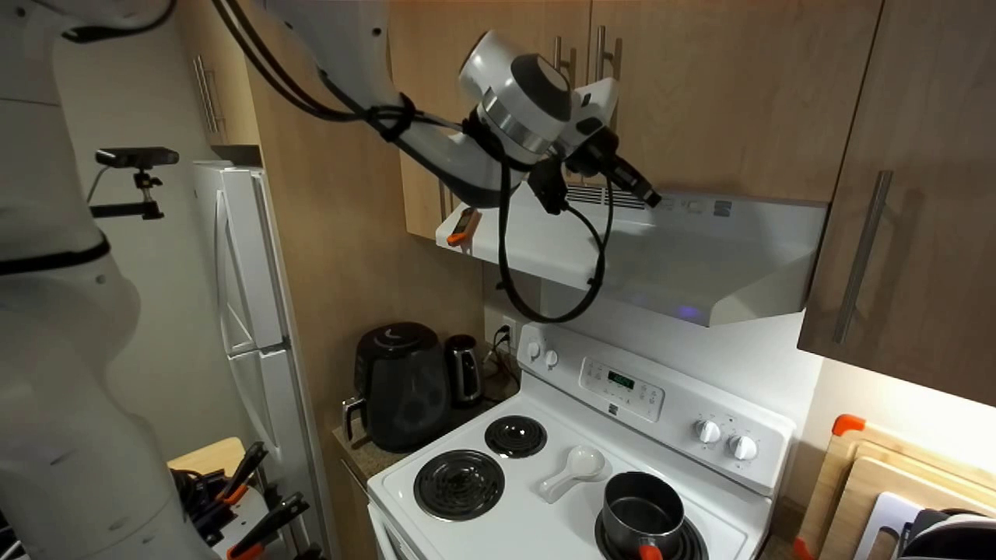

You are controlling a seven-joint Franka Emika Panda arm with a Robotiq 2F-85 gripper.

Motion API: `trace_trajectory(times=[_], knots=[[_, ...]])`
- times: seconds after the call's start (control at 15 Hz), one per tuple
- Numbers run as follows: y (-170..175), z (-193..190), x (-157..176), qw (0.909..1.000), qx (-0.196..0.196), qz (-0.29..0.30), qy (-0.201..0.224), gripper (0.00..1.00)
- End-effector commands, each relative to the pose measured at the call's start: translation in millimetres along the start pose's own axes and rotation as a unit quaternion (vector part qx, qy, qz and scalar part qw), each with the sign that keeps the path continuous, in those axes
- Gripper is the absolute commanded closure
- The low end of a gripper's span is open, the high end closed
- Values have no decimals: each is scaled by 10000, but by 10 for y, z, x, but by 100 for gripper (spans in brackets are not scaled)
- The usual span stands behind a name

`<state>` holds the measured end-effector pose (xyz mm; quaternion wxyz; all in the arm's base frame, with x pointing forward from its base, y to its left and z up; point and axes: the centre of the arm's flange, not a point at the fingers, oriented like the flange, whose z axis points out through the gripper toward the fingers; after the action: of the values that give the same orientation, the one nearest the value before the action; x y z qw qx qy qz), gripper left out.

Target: Turn off the light of the oven filter

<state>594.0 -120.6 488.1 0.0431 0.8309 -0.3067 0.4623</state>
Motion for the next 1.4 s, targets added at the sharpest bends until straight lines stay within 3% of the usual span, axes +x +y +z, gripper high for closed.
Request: trace_trajectory(times=[0.0, 0.4, 1.0, 1.33], knots=[[46, 47, 22, 9999, 92, -38, 18, 100], [164, 37, 92, 10000, 56, 64, -26, 100], [204, 82, 66, 9950, 637, 662, -389, 100], [229, 132, -4, 9908, 708, 961, -642, 100]])
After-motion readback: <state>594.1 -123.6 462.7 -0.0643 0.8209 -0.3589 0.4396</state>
